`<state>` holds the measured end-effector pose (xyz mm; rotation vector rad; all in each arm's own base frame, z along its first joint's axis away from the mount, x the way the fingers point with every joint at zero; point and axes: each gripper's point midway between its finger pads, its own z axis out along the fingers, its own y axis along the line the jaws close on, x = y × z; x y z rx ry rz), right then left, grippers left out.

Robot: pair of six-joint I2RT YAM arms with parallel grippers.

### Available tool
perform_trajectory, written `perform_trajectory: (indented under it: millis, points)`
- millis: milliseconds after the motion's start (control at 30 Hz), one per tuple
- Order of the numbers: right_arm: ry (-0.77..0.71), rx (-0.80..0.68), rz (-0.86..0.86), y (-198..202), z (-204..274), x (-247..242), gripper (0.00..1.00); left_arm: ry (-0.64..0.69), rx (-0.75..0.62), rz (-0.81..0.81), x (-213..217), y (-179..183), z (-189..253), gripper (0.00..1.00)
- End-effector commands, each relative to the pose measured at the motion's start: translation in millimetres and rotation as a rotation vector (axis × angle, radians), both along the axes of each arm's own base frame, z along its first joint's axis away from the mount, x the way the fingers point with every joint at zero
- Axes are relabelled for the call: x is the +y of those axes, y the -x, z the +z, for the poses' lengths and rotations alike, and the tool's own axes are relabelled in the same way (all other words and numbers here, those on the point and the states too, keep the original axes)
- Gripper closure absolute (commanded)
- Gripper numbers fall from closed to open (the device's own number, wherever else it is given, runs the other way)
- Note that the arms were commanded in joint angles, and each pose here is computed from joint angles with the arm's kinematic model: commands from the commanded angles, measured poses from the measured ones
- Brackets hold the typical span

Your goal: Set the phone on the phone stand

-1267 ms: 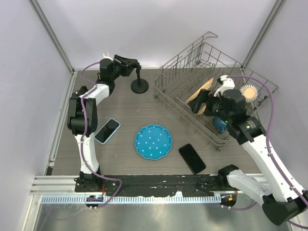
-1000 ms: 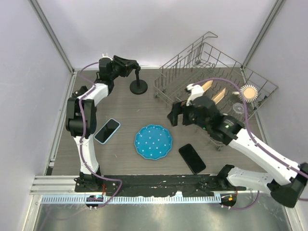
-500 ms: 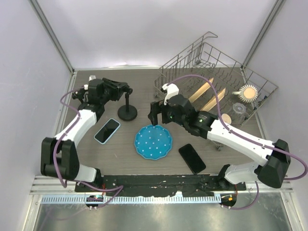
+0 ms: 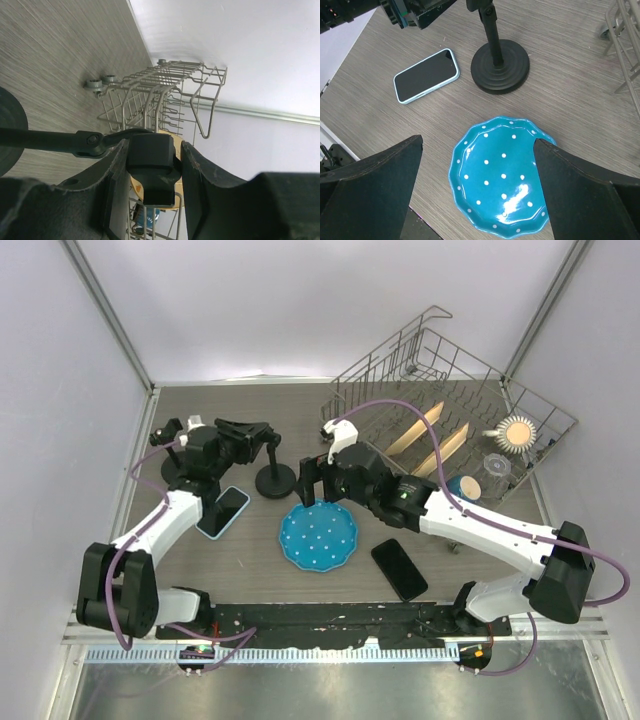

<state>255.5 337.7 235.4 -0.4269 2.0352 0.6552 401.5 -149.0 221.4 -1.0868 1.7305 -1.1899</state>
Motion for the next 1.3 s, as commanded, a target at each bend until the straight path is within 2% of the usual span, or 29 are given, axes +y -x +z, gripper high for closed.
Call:
perform_trajectory:
  millis: [0,33,67,100,200,233,300,367,400,433,500,533,600,700,767,867,900,933,1000,1133,1167,1267]
  points:
    - [-0.080,-0.047,-0.034,-2.8,24.8,0.1,0.02,0.085,-0.181,-0.053,-11.4,6.8,42.0,0.96]
    - [-0.076,-0.045,-0.037,-2.6,23.2,-0.5,0.02,0.089,-0.191,-0.064,-12.1,10.2,39.9,0.72]
    - [-0.074,-0.044,-0.042,-2.9,22.6,-1.3,0.02,0.084,-0.203,-0.074,-12.8,14.3,42.5,0.56]
    - [-0.066,-0.040,-0.044,-3.2,19.4,-1.4,0.02,0.074,-0.204,-0.083,-13.3,17.6,41.2,0.31]
    - [-0.045,-0.034,-0.064,-6.6,13.3,-2.8,0.02,0.020,-0.195,-0.137,-15.9,33.9,41.9,0.10]
    - [-0.039,-0.037,-0.067,-8.0,12.9,-2.4,0.02,0.000,-0.161,-0.156,-17.2,40.3,33.7,0.08]
    - [-0.035,-0.045,-0.066,-10.4,14.1,-0.4,0.02,-0.056,-0.192,-0.211,-18.6,56.2,41.0,0.03]
    - [-0.040,-0.055,-0.060,-13.8,19.6,5.2,0.02,-0.121,-0.153,-0.261,-16.6,70.6,32.0,0.02]
    - [-0.045,-0.056,-0.056,-14.9,21.3,8.3,0.02,-0.194,-0.196,-0.286,-14.3,76.6,42.2,0.02]
    - [-0.056,-0.057,-0.051,-18.0,25.2,13.5,0.02,-0.245,-0.135,-0.312,-11.2,85.0,28.3,0.00]
    - [-0.104,-0.032,-0.031,-21.1,31.7,23.9,0.02,-0.364,-0.158,-0.378,-9.8,86.4,34.3,0.00]
    - [-0.139,-0.024,-0.031,-24.3,40.7,29.8,0.02,-0.392,-0.056,-0.404,-3.9,93.2,16.6,0.00]
    - [-0.221,0.049,-0.044,-32.0,43.3,42.3,0.02,-0.410,0.000,-0.481,-2.3,94.8,10.4,0.00]
    - [-0.277,0.091,-0.022,-35.1,42.8,60.3,0.02,-0.360,-0.029,-0.501,7.4,87.9,20.1,0.00]
    - [-0.291,0.118,-0.045,-41.3,36.3,65.3,0.02,-0.398,0.004,-0.463,19.1,83.2,15.8,0.00]
    - [-0.387,0.235,-0.134,-61.6,28.8,62.1,0.02,-0.450,0.040,-0.395,32.6,78.8,5.1,0.07]
    - [-0.443,0.300,-0.172,-65.3,25.7,61.4,0.04,-0.452,0.018,-0.381,34.0,74.5,6.9,0.13]
    - [-0.490,0.327,-0.176,-73.3,27.1,59.8,0.05,-0.450,0.008,-0.378,33.6,72.5,6.0,0.14]
    - [-0.529,0.349,-0.183,-76.3,23.4,61.7,0.05,-0.445,-0.010,-0.372,33.2,66.5,2.6,0.16]
    - [-0.594,0.341,-0.201,-83.2,29.0,64.9,0.06,-0.407,-0.064,-0.393,25.1,57.9,2.6,0.29]
    - [-0.600,0.341,-0.203,-84.4,28.3,65.1,0.07,-0.391,-0.063,-0.408,22.2,59.5,-2.4,0.35]
    - [-0.631,0.357,-0.198,-87.5,25.7,69.5,0.07,-0.392,-0.114,-0.404,20.8,54.8,1.3,0.40]
